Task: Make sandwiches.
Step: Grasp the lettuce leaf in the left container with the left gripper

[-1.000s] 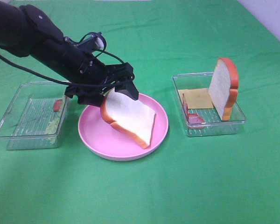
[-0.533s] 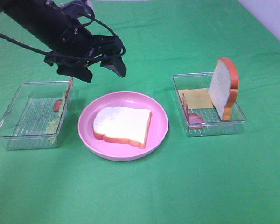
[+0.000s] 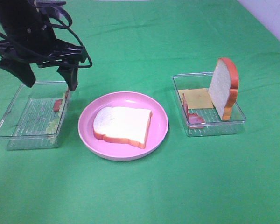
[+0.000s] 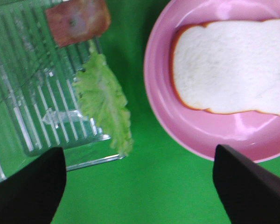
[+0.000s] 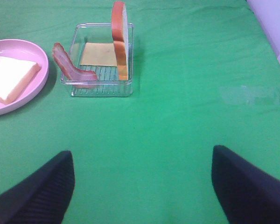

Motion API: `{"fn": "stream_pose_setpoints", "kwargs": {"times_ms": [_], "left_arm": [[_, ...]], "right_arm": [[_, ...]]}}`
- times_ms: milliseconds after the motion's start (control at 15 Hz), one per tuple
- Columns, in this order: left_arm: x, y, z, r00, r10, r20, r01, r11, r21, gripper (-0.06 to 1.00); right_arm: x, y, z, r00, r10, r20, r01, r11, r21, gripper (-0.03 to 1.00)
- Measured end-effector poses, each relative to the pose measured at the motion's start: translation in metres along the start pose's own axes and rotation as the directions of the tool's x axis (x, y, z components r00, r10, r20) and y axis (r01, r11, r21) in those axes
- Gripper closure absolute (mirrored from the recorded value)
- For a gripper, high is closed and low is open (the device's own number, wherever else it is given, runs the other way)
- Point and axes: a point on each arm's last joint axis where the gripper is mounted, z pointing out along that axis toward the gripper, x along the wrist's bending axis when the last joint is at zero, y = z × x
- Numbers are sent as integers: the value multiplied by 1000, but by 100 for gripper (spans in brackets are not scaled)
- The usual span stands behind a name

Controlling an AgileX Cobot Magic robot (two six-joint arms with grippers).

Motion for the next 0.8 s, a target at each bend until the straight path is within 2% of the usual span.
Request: {"fn": "stream_pose_setpoints", "kwargs": {"times_ms": [67,333,533,733,800], "left_arm": [[3,0,8,999,1,-47,0,1000,28,14],[3,2,41,997,-8,-75,16,995,103,14],[1,9,74,997,-7,-74,14,995,99,28],[1,9,86,997,-5,-79,15,993,118,38],[1,10,88,997,-2,-81,11,994,111,52]], "right_arm": [[0,0,0,1000,0,-1,0,1000,0,21],[0,0,0,1000,1,-2,-1,1000,0,21],[0,0,0,1000,1,-3,-1,1000,0,21],[0,0,0,1000,1,-3,-1,1000,0,21],[0,0,0,1000,1,-3,-1,1000,0,21]]}}
